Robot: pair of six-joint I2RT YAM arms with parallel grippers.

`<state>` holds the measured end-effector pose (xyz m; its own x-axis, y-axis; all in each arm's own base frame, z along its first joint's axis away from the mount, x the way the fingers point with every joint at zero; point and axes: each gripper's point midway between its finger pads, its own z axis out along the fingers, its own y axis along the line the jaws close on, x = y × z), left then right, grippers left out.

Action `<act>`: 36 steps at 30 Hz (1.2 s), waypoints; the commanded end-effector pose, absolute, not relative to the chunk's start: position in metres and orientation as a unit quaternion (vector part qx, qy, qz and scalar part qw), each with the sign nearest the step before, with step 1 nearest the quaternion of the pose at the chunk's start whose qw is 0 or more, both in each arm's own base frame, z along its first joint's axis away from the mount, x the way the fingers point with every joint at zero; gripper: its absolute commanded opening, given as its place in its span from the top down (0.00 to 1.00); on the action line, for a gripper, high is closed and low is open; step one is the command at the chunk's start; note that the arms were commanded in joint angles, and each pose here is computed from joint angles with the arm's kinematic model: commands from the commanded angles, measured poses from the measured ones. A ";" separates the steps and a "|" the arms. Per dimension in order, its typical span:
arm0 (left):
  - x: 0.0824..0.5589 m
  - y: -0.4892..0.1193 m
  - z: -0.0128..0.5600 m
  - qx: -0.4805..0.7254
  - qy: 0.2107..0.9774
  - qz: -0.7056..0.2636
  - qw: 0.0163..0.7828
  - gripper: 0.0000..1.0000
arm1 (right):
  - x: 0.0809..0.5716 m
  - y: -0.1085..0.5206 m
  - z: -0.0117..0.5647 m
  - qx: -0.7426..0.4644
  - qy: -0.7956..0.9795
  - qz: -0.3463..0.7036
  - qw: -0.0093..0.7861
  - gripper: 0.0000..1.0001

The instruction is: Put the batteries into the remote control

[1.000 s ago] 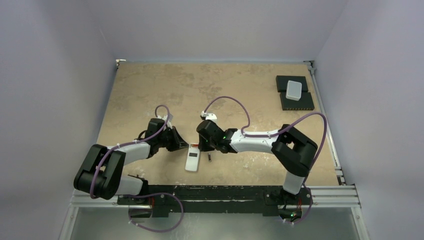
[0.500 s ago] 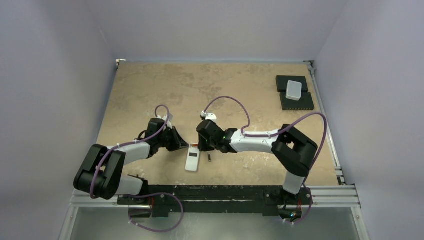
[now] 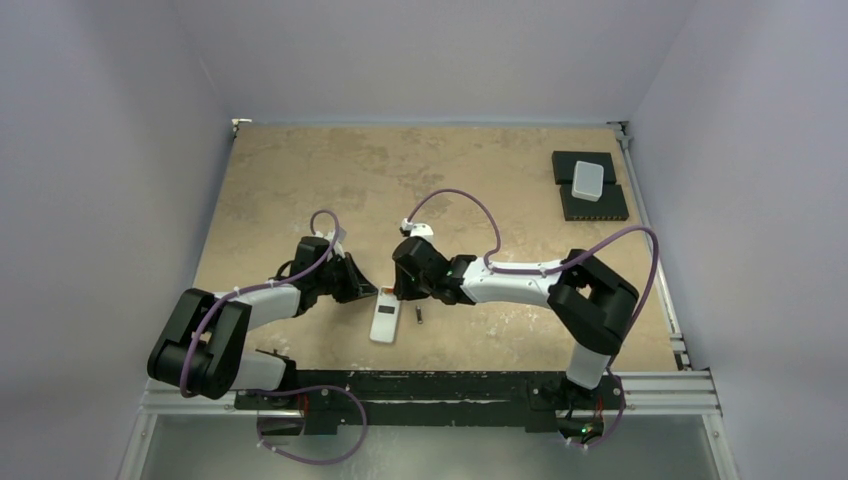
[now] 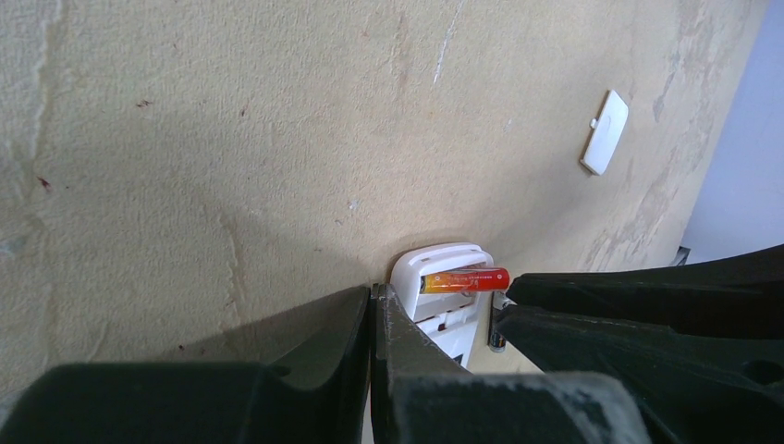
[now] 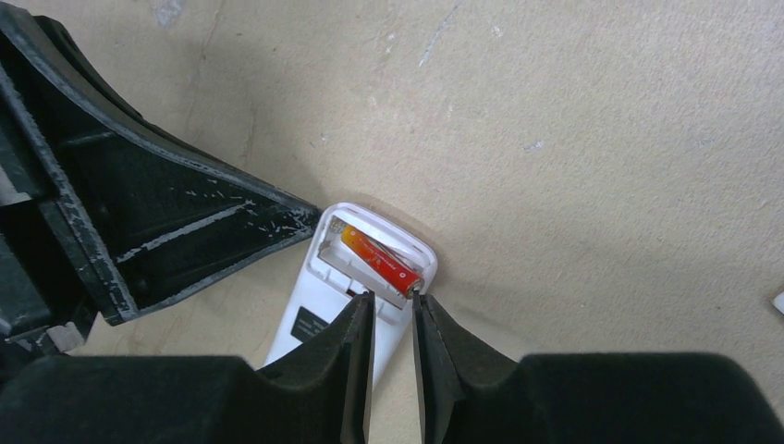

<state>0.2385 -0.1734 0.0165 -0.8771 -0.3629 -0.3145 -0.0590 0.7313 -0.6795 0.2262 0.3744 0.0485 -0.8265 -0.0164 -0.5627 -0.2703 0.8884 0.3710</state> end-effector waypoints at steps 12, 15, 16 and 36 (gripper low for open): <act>0.245 -0.178 0.025 -0.096 0.898 -0.360 0.236 0.98 | 0.245 0.378 0.072 -0.062 0.919 0.221 0.321 0.73; 0.245 -0.178 0.025 -0.096 0.897 -0.360 0.236 0.98 | 0.245 0.377 0.070 -0.062 0.920 0.219 0.320 0.73; 0.245 -0.178 0.025 -0.097 0.897 -0.360 0.236 0.98 | 0.245 0.378 0.070 -0.062 0.920 0.219 0.319 0.73; 0.246 -0.178 0.026 -0.097 0.897 -0.360 0.236 0.98 | 0.240 0.384 0.061 -0.066 0.923 0.229 0.301 0.77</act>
<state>0.2382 -0.1737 0.0168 -0.8781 -0.3618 -0.3132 -0.0579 0.7300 -0.6810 0.2336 0.3748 0.0518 -0.8144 -0.0070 -0.5803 -0.2638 0.8951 0.3595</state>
